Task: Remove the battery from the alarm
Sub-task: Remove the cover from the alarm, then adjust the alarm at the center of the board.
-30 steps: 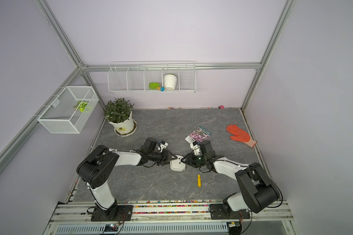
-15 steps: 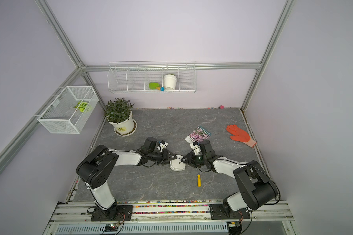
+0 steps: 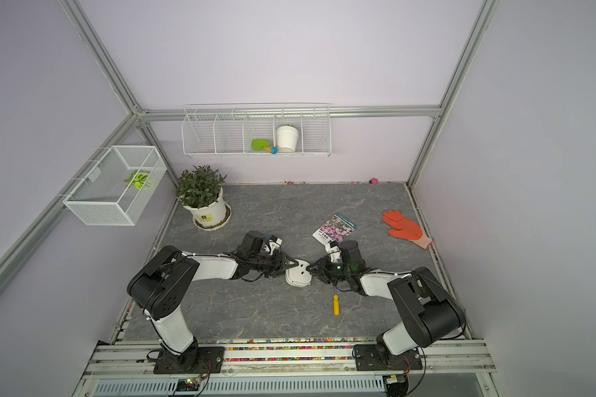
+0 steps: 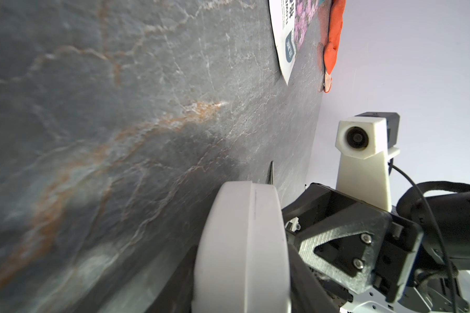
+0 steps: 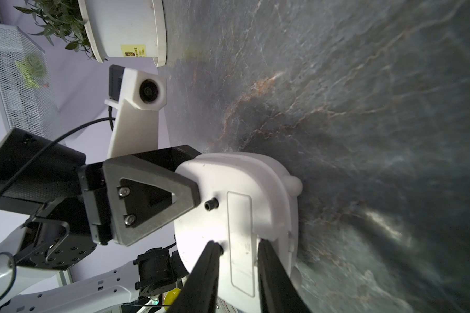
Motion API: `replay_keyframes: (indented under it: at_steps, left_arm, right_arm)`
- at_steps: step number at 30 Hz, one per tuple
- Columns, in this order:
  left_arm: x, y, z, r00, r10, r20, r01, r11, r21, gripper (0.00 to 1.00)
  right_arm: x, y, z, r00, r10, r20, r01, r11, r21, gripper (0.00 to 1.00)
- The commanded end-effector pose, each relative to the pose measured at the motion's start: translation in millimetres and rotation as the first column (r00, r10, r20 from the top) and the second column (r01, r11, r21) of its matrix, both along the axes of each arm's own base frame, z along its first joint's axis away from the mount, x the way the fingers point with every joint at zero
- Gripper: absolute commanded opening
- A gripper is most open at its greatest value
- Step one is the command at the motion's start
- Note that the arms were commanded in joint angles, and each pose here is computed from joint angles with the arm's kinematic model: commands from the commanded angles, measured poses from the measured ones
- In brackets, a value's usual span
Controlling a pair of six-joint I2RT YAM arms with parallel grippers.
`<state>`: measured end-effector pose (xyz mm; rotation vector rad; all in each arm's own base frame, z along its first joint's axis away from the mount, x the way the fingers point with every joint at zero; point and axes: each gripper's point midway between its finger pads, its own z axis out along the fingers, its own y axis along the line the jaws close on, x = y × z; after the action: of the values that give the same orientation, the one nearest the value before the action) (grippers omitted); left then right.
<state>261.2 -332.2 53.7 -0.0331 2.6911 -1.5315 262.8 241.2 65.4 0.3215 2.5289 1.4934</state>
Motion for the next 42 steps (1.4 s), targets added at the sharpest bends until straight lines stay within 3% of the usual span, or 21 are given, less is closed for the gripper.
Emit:
replay_keyframes:
  at_steps: [1,8,14,22,29,42]
  left_arm:
    - [-28.4,18.2,-48.4,0.992,0.023,-0.128,-0.001,0.986,0.167,0.43]
    - [-28.0,18.7,-50.3,0.991,0.027,-0.130,-0.004,0.985,0.173,0.43]
    - [-28.6,19.8,-51.8,0.991,0.030,-0.133,-0.006,0.984,0.178,0.43]
    - [-28.4,22.1,-48.8,0.992,0.035,-0.123,-0.011,0.982,0.187,0.43]
    - [-28.1,25.2,-54.8,0.991,0.042,-0.123,-0.016,0.978,0.210,0.43]
    - [-24.2,40.1,-60.2,0.990,0.081,-0.111,-0.048,0.963,0.267,0.58]
  right_arm:
    - [5.7,12.3,28.5,0.995,0.034,0.090,-0.043,0.994,0.096,0.31]
    - [10.4,5.4,35.9,0.995,0.002,0.104,-0.015,0.992,0.123,0.31]
    - [6.4,-5.1,25.5,0.996,0.004,0.088,-0.010,0.997,0.073,0.31]
    - [2.1,-55.0,12.0,0.994,-0.020,0.108,0.035,0.990,-0.135,0.32]
    - [-9.0,-66.7,6.1,0.993,0.060,0.104,-0.030,0.964,-0.264,0.33]
    - [-12.7,-63.3,4.4,0.989,0.111,0.099,-0.082,0.961,-0.263,0.42]
